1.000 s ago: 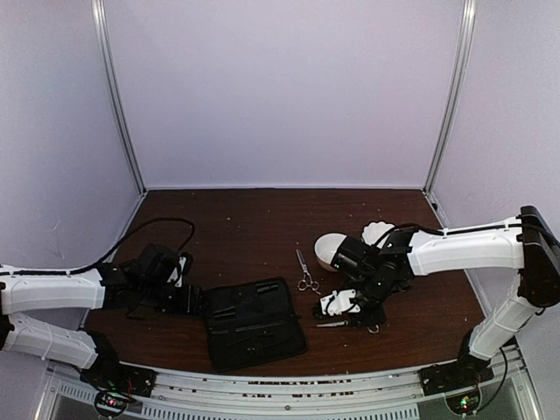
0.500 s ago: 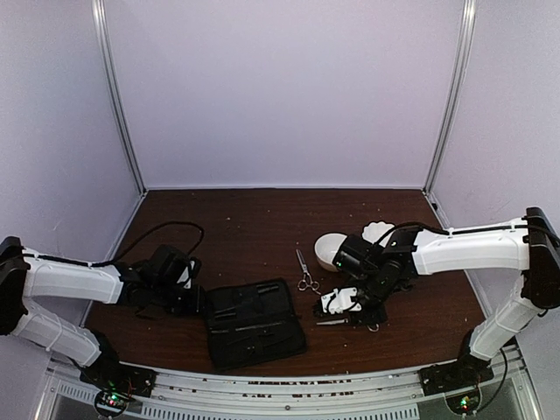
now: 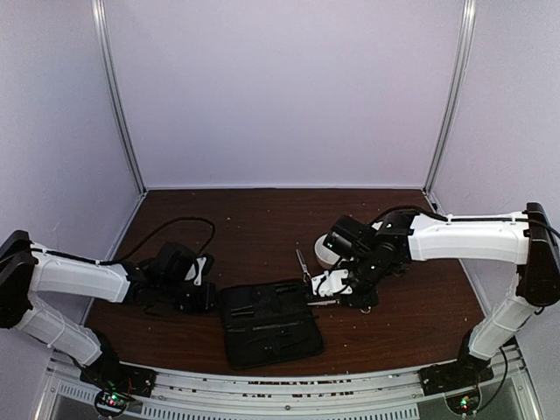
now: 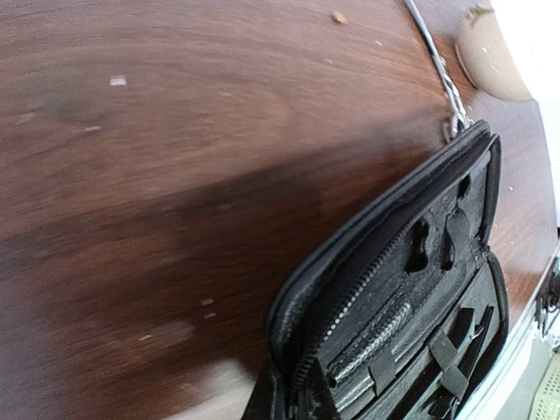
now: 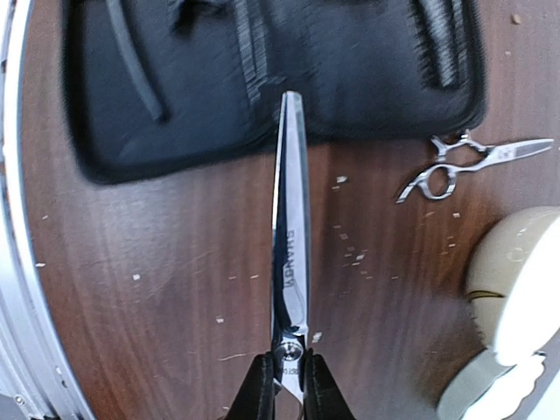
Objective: Sort the hair-cutting tools
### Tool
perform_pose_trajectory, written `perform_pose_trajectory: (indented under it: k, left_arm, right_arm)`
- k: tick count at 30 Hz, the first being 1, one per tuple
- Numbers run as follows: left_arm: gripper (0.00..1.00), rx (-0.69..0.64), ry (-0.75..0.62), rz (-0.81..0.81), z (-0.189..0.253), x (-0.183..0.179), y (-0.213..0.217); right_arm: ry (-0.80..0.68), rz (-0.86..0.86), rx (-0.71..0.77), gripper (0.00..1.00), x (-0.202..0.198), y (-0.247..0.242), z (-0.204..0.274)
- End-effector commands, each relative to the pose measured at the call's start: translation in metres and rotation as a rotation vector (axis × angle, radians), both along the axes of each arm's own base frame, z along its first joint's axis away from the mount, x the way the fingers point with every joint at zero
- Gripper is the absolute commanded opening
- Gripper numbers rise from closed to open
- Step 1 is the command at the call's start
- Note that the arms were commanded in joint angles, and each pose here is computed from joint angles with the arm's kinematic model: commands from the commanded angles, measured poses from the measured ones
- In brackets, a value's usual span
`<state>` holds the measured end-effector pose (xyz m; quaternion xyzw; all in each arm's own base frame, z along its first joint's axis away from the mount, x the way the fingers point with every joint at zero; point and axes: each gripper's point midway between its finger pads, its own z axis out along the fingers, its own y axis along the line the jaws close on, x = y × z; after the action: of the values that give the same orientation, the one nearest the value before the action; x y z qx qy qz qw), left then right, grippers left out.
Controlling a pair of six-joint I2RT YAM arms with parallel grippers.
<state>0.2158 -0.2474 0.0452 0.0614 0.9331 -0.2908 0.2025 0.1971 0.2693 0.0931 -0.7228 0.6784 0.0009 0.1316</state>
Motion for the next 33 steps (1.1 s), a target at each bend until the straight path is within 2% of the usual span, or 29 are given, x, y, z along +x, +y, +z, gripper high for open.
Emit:
perform_pose_trajectory:
  k: [1,6,16,25,33]
  left_arm:
    - [0.00,-0.075,-0.020,-0.102,0.014,-0.002,-0.037]
    - [0.00,-0.094,-0.005,-0.142,0.013,-0.008,-0.054]
    - [0.00,-0.184,0.023,-0.133,0.011,-0.013,-0.063]
    - [0.00,-0.183,0.023,-0.134,0.007,-0.013,-0.063]
    - [0.00,-0.187,0.026,-0.149,0.006,-0.014,-0.066]
  right_arm:
    - [-0.094,-0.011,-0.072,0.02,0.024,0.001,0.005]
    - [-0.149,-0.002,-0.147,0.01,0.039,0.002,-0.001]
    - [-0.167,0.045,-0.250,0.01,0.039,0.016,-0.027]
    - [-0.180,0.082,-0.271,0.01,0.037,0.030,-0.039]
    - [-0.140,0.104,-0.226,0.01,0.033,0.058,-0.048]
